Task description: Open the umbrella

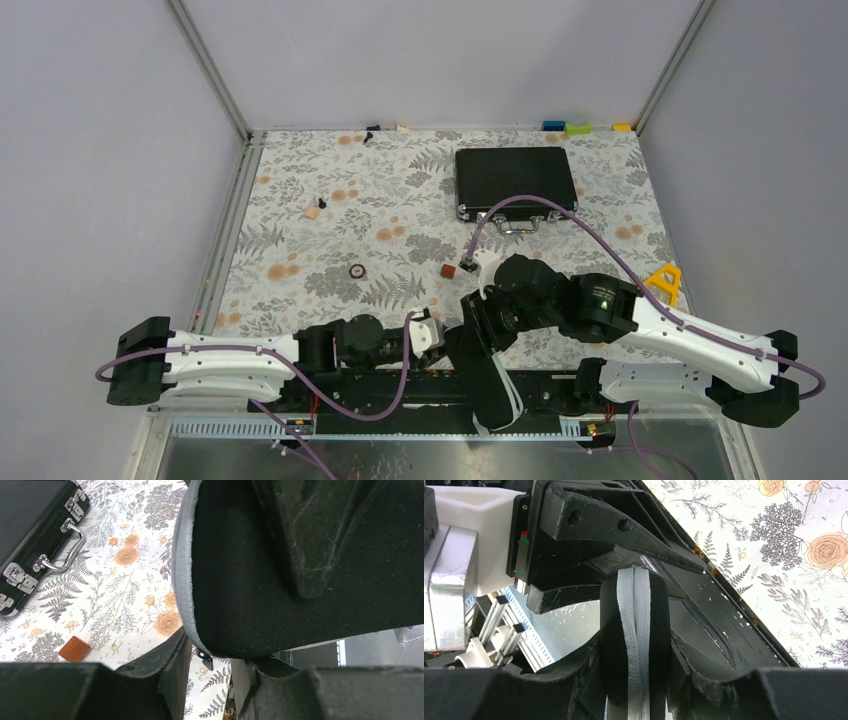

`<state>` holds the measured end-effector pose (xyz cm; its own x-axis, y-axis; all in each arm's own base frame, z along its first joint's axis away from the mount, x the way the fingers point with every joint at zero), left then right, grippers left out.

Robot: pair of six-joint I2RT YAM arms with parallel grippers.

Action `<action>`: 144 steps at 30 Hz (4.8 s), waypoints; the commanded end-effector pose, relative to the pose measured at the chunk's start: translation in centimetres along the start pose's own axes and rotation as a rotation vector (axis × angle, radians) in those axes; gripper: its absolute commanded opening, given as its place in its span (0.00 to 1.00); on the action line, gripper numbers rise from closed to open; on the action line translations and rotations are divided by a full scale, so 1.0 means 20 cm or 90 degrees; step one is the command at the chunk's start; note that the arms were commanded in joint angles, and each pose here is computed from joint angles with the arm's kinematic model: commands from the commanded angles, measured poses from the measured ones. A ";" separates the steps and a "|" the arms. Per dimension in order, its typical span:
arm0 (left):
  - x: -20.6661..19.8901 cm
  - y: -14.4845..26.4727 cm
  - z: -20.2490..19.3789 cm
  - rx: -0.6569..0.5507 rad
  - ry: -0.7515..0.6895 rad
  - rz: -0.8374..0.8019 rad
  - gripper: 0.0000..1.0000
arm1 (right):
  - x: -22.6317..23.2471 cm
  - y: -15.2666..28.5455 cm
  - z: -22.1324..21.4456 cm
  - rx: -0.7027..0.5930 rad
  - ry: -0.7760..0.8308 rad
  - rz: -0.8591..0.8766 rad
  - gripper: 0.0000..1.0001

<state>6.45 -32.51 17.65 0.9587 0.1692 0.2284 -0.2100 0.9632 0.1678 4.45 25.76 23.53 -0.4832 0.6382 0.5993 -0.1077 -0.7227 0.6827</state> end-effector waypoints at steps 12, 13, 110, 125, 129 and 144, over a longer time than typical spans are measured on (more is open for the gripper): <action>0.06 0.00 0.18 -0.070 -0.043 0.027 0.08 | 0.09 -0.02 -0.02 0.034 -0.001 0.067 0.00; 0.05 0.01 0.18 -0.069 -0.048 0.025 0.03 | 0.08 -0.03 -0.02 0.036 -0.001 0.061 0.00; -0.39 -0.18 -0.04 -0.016 -0.082 -0.123 0.00 | -0.12 0.36 0.92 -0.619 -0.022 -0.037 0.00; -0.32 -0.17 -0.03 -0.016 -0.040 -0.067 0.10 | -0.24 0.31 0.93 -0.616 -0.013 -0.102 0.00; -0.19 -0.14 -0.03 -0.006 -0.015 -0.010 0.57 | -0.38 0.25 0.88 -0.600 -0.013 -0.172 0.00; 0.32 0.08 -0.05 -0.064 0.184 0.138 0.99 | -1.19 0.29 0.71 -0.445 -0.136 -0.444 0.00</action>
<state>11.98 -30.37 18.16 0.9153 0.3976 0.0650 -0.4016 0.9133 0.0683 26.52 12.02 20.86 -0.0005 0.9611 0.2762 -0.8684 -0.1374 0.4765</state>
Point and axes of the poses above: each gripper's point midway between its finger pads, its own y axis back along the fingers, its own x axis along the line the jaws close on, z = x × y, the point moved 1 cm from there along y, back along the fingers, and after that the axes turned 9 degrees about -y, right-handed, at the moved point
